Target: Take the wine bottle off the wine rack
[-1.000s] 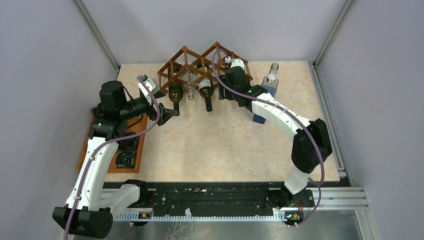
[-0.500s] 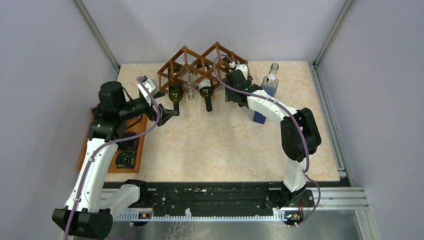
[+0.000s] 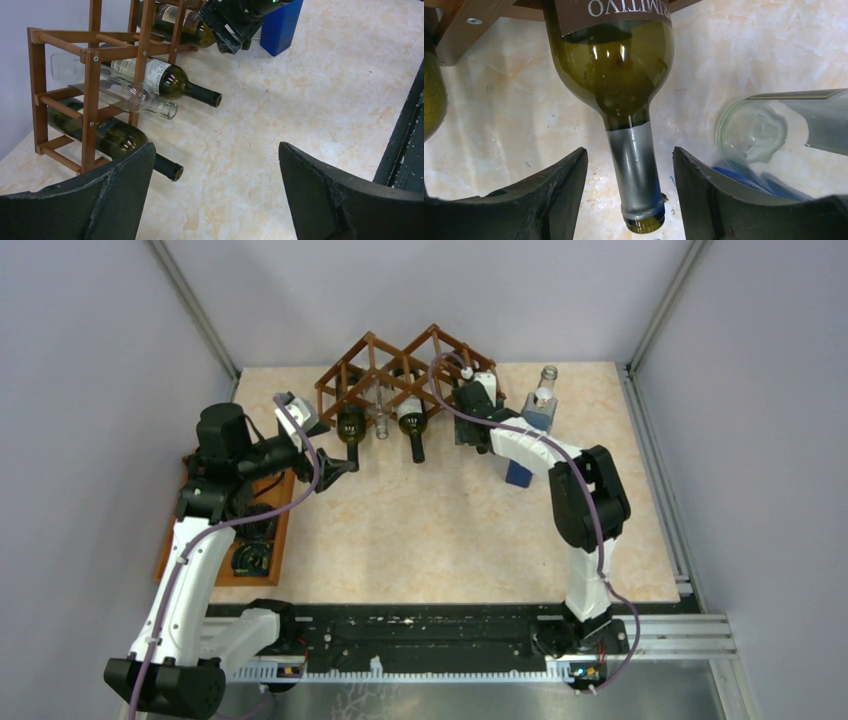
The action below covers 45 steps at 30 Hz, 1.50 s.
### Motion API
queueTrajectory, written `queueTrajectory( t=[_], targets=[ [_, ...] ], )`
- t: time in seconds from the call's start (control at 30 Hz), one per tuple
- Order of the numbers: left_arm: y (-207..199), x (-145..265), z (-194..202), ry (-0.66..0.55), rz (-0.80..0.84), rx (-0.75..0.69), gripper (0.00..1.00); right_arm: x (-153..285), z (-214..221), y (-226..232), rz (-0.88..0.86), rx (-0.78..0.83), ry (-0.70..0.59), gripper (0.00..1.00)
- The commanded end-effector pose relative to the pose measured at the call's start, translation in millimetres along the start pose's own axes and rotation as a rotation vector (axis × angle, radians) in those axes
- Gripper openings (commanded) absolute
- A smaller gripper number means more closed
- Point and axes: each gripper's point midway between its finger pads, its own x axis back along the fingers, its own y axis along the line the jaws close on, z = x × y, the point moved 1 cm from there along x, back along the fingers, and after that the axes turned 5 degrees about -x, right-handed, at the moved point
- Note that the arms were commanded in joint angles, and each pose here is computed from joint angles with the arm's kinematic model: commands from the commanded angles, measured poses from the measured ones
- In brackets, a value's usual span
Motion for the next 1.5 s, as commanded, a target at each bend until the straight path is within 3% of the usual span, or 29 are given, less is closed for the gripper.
queueTrajectory(
  t=[0.0,0.23,0.73,1.03,1.47],
  targets=[
    [-3.1,3.7,-7.7,-0.018,0.003,-0.024,0.99,-5.1,-26.2,9.9,-0.017,-0.041,-0.075,0.62],
    [-3.7,4.0,-8.3,-0.02,0.006,-0.026,0.99,-17.8,-22.0,12.5,-0.03,-0.024,-0.065,0.55],
    [-5.5,4.5,-5.1,-0.015,0.008,-0.028,0.99,5.4,-40.7,15.0,-0.09,-0.054,-0.123,0.0],
    [-7.1,4.3,-3.1,-0.015,0.012,-0.025,0.99,41.8,-46.6,18.4,-0.132,-0.078,-0.169,0.0],
    [-9.8,4.2,-1.5,-0.019,0.022,-0.025,0.99,52.5,-9.8,21.1,-0.151,-0.076,-0.133,0.0]
  ],
)
